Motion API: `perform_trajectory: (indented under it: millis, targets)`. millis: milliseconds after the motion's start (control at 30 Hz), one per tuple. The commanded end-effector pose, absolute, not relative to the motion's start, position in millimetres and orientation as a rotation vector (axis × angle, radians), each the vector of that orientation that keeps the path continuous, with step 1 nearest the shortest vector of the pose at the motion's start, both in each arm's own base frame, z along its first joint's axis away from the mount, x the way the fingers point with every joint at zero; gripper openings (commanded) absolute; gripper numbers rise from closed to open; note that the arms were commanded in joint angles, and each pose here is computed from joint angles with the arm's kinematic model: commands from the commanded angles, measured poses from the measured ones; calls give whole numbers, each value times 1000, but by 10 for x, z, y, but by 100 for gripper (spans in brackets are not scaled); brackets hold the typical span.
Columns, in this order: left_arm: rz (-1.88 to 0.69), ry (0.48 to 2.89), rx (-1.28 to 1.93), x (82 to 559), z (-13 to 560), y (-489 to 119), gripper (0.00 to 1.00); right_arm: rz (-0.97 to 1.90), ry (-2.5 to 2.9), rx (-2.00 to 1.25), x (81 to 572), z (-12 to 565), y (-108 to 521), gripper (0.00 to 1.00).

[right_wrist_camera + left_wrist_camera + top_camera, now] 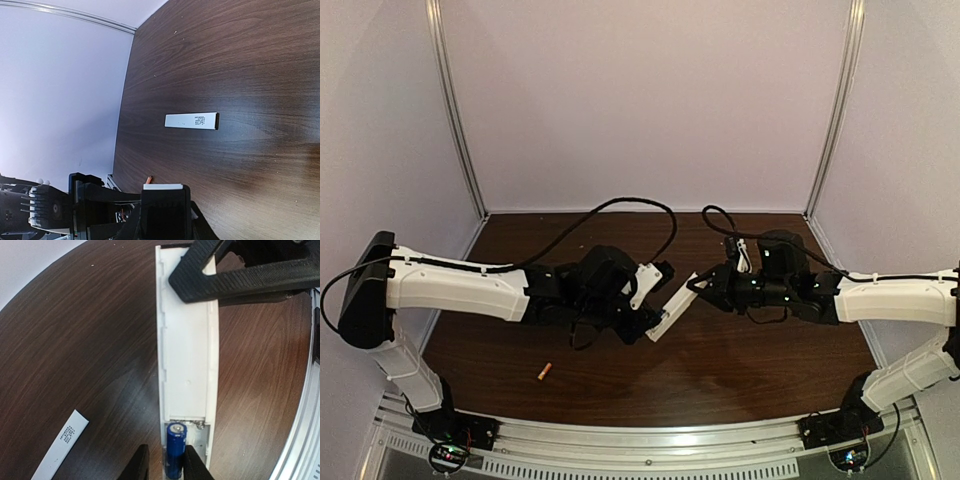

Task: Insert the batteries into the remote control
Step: Place the battery in the battery compartment, then load the battery into the battery compartment.

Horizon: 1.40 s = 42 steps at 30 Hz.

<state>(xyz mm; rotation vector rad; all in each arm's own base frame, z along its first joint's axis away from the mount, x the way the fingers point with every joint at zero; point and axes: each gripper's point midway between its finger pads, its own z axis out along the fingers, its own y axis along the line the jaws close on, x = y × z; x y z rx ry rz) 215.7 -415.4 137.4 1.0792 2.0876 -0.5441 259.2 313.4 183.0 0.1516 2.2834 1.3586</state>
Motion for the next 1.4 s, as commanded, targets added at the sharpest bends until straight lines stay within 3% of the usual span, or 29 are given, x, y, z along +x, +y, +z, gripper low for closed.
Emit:
perform_trajectory:
  millis: [0,167,433,767,1167,1367]
  targets:
    - [-476,2152,1075,2183,1221,-4054,26,1424,2184,104,2586,2202,3192,0]
    - [-524,2144,1080,2138,1287,-4078,35,1393,2200,94,2591,2154,3178,0]
    - [-575,2074,1113,2077,1487,-4080,41,1380,2222,75,2582,2096,3191,0]
    - [-707,1840,1227,1916,2075,-3984,65,1368,2288,-29,2529,2058,3256,0]
    - [-621,1369,1622,1461,2253,-3814,48,1458,2346,-294,2333,2230,3473,0]
    - [-599,1273,1671,1417,2305,-3841,40,1454,2375,-340,2303,2204,3506,0]
